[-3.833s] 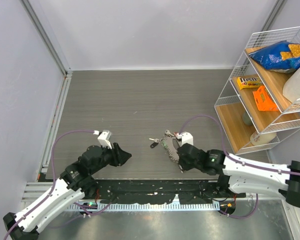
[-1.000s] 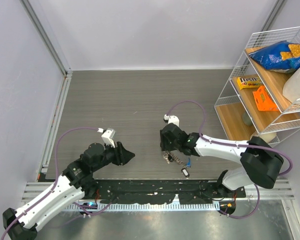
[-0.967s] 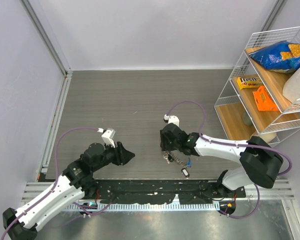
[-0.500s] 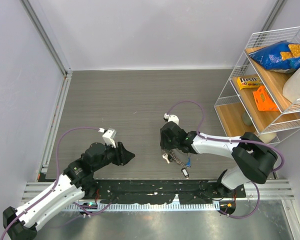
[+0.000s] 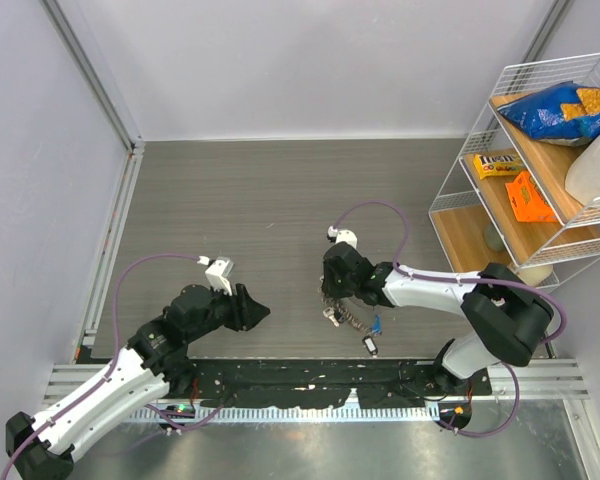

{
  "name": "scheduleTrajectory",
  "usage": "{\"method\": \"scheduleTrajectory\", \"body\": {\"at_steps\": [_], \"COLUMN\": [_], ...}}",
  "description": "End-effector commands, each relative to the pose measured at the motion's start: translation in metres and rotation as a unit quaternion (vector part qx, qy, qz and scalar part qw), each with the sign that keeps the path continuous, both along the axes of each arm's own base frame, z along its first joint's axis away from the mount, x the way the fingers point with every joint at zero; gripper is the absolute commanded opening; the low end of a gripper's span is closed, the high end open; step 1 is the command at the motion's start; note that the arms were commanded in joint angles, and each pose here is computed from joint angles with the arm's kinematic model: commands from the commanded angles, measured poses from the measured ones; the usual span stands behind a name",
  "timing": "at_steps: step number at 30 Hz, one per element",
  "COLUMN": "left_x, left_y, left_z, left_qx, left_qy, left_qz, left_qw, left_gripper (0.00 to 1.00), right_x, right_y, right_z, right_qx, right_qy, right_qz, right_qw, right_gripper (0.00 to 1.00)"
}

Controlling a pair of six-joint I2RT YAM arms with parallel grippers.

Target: Put the keys on the keyring

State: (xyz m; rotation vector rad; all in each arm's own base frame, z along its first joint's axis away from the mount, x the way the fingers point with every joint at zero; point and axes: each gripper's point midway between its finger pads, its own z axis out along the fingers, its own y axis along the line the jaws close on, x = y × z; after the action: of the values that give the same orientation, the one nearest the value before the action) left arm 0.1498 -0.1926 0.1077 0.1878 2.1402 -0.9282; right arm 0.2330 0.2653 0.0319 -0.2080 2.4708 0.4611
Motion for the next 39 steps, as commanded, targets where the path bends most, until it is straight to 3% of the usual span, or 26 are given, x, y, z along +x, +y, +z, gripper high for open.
{"method": "scheduleTrajectory", "body": {"at_steps": [1, 4, 10, 20, 28, 39], "left_x": [0.006, 0.006, 0.005, 0.005, 0.004, -0.004], "left_y": [-0.003, -0.004, -0.003, -0.001, -0.002, -0.011], "left_z": [0.008, 0.009, 0.008, 0.007, 0.010, 0.044], "left_qx": [-0.010, -0.012, -0.011, -0.013, -0.019, -0.075], "left_qy": [-0.023, -0.023, -0.023, -0.024, -0.029, -0.065], "left_qz": [0.001, 0.000, 0.000, 0.004, 0.002, -0.029], "left_qw": [1.000, 1.000, 1.000, 1.000, 0.999, 0.995], "left_gripper": [0.47, 0.47, 0.47, 0.47, 0.47, 0.48], "right_x": [0.002, 0.001, 0.001, -0.003, -0.024, -0.061], "right_y": [0.003, 0.003, 0.007, 0.011, 0.007, 0.010], "right_z": [0.000, 0.000, 0.004, 0.055, 0.110, 0.178], "right_qx": [0.011, 0.010, 0.021, 0.078, 0.127, 0.216], "right_qy": [-0.002, -0.001, -0.009, -0.110, -0.201, -0.298], "right_qz": [-0.003, -0.001, 0.010, 0.086, 0.172, 0.264], "right_qw": [1.000, 1.000, 1.000, 0.987, 0.956, 0.891], "right_gripper": [0.26, 0.22, 0.06, 0.06, 0.06, 0.06]}}
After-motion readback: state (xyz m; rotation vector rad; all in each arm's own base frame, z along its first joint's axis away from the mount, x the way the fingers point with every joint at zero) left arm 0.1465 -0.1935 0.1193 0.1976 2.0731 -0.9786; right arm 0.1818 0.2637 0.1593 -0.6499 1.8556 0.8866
